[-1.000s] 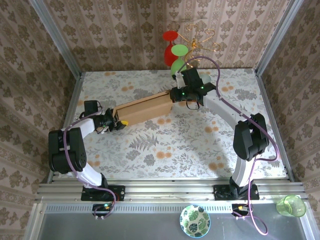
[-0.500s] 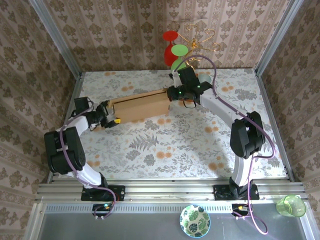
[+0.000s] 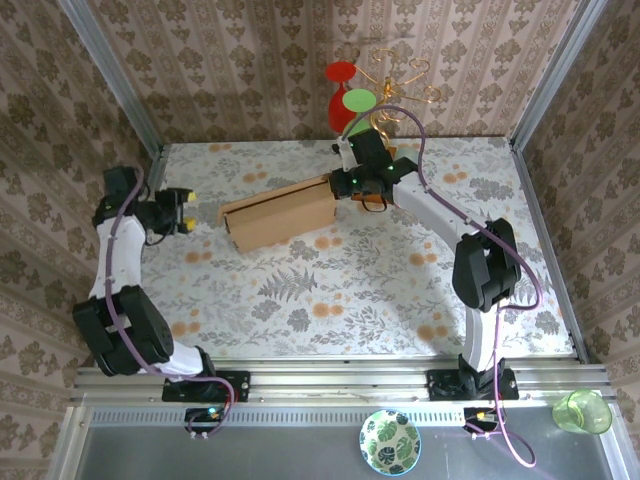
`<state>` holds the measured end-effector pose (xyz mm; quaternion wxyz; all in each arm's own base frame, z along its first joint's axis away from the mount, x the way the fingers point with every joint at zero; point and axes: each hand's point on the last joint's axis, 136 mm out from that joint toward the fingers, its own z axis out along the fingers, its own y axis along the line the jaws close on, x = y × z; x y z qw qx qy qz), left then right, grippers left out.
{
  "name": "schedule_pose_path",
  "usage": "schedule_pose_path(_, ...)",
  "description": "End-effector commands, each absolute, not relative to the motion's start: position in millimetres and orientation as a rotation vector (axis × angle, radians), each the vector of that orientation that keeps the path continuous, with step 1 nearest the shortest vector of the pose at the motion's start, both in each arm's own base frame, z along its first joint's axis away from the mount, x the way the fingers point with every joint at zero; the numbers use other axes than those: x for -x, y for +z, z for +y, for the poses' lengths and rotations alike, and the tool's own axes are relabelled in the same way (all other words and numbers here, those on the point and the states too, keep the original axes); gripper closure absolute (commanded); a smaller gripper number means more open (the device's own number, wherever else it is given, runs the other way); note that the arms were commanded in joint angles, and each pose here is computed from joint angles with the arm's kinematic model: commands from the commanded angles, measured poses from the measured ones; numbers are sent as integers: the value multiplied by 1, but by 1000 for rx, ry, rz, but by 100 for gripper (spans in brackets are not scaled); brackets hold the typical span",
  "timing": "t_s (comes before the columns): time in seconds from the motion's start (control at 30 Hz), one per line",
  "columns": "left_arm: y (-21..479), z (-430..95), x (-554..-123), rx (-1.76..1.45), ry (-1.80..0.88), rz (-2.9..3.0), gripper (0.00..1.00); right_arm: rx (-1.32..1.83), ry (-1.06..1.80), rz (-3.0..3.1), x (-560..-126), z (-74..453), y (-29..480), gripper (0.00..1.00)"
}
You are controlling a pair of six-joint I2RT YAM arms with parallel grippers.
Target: Fold the paper box
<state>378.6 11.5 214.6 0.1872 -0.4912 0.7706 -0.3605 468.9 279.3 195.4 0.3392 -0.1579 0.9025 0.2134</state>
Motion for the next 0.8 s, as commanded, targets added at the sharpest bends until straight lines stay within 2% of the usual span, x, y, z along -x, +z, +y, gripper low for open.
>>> schedule_pose_path(0.0, 231, 9, -347, 843, -686, 2414, 51, 448, 510, 2490, -455, 276, 162, 100)
schedule_pose_path(0.1, 244, -18, -340, 489, -644, 2480, 57, 454, 509, 2501, -456, 277, 161, 100)
schedule_pose_path(0.17, 240, -35, -333, 338, -625, 2546, 58, 454, 505, 2509, -456, 276, 160, 100)
schedule_pose_path(0.27, 225, -48, -318, 170, -496, 2676, 49, 449, 502, 2517, -457, 277, 158, 100)
schedule_pose_path(0.43, 217, -37, -309, 99, -313, 2724, 39, 451, 510, 2521, -458, 279, 158, 100)
schedule_pose_path(0.77, 209, -58, -327, -13, -342, 2736, 37, 451, 522, 2531, -456, 279, 156, 100)
